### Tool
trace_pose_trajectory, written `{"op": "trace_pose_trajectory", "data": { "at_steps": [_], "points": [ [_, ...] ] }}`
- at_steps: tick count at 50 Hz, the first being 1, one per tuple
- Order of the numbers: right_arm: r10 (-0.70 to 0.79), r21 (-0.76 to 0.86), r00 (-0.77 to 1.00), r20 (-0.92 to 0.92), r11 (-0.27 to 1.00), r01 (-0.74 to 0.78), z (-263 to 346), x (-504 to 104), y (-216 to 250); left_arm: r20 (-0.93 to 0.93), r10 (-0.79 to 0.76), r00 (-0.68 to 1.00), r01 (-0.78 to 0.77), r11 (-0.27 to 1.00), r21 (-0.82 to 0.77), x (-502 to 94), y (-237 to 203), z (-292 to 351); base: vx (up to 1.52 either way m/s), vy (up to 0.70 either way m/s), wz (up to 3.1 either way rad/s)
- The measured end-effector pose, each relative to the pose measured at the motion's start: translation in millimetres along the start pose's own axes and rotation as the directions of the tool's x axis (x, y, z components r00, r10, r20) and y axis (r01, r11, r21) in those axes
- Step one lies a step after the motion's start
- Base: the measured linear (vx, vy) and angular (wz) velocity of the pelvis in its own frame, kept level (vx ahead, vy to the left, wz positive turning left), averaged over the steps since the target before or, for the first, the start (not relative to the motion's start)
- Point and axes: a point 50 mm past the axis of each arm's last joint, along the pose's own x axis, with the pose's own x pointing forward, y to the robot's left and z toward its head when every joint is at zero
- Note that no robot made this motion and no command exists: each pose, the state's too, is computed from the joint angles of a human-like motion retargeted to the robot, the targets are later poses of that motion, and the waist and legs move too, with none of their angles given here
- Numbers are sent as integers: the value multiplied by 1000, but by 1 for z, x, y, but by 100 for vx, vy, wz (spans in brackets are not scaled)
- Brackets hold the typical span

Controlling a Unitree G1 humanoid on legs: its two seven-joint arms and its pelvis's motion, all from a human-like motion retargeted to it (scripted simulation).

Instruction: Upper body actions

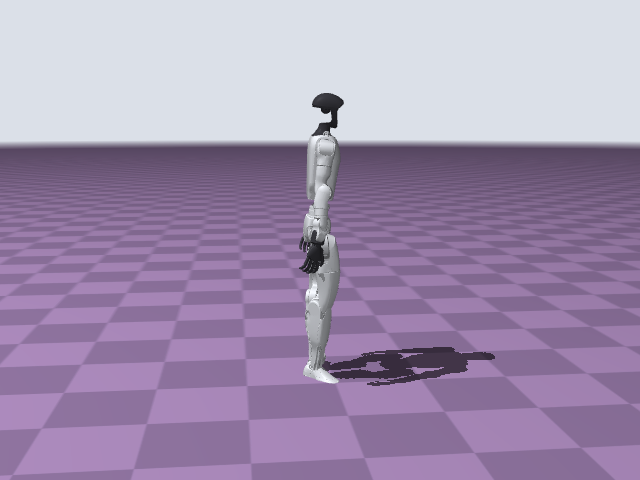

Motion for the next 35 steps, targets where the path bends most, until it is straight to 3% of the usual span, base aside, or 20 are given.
{"op": "trace_pose_trajectory", "data": {
  "at_steps": [5,12,25,35],
  "points": [
    [58,102,994,-91,994,-49,-26,1,13,59,-20,998,23,998,-57,-4,-14,18,25,-16,-58],
    [49,17,995,-87,999,-48,-20,1,14,179,-130,975,143,988,-63,-11,-43,42,21,-16,-80],
    [65,-205,975,211,978,-21,66,-11,1,182,-56,982,55,998,13,-11,-41,39,22,-17,-112],
    [18,-111,983,181,994,2,61,-10,-15,159,-71,985,66,997,32,-8,-47,28,11,6,-80]
  ]
}}
